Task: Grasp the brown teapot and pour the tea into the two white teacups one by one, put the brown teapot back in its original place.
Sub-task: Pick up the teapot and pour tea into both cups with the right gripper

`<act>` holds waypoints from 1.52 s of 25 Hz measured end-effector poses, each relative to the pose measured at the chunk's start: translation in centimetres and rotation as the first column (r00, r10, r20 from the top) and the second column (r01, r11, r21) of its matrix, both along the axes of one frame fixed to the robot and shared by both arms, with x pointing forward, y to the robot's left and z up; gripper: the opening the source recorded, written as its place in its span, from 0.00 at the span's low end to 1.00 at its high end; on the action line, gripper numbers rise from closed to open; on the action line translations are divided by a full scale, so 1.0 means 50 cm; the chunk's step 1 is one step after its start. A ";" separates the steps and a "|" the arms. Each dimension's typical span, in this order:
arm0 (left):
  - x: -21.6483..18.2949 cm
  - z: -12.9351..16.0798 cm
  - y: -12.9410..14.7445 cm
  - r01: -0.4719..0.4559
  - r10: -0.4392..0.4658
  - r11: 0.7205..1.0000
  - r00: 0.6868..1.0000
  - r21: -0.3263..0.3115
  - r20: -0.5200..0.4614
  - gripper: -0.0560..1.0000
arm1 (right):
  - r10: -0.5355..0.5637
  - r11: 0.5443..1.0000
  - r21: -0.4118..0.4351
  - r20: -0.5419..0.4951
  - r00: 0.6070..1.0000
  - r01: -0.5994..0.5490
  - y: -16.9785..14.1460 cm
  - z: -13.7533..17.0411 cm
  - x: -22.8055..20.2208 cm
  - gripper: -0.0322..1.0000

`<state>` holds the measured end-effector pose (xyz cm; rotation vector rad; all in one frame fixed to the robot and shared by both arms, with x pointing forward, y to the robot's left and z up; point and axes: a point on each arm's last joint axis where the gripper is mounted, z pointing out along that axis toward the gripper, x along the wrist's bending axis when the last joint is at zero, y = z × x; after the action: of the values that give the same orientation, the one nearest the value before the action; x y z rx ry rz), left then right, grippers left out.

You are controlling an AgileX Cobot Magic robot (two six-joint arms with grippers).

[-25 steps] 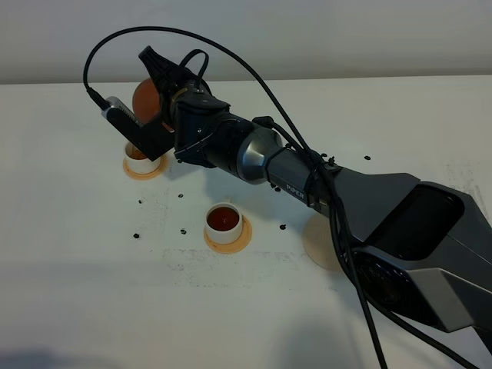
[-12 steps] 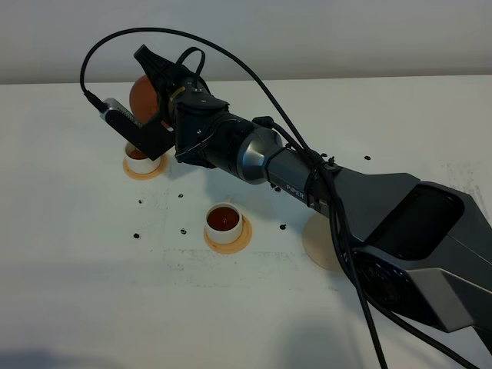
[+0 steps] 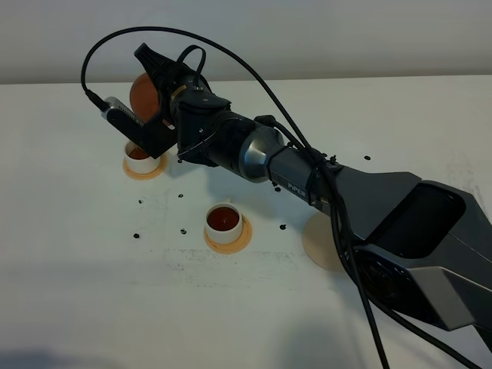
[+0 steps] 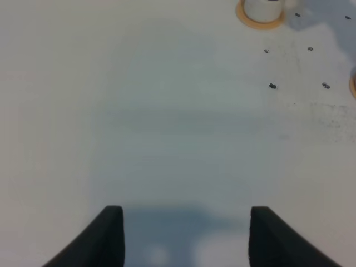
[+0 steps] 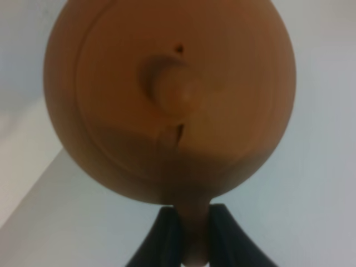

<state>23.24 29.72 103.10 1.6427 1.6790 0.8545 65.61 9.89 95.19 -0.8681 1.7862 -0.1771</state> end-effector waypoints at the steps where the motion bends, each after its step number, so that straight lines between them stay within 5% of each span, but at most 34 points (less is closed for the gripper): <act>1: 0.000 0.000 0.000 0.000 0.000 1.000 1.000 0.000 0.000 0.51 | 0.000 1.000 0.000 0.001 1.000 0.000 0.000 0.000 0.000 0.15; 38: 0.000 0.000 0.000 0.000 0.000 1.000 1.000 0.000 0.000 0.51 | 0.017 0.999 -0.046 0.028 0.999 -0.015 0.001 -0.014 0.003 0.15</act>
<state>23.24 29.72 103.10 1.6427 1.6790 0.8545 65.77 9.94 94.48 -0.9079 1.7544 -0.2191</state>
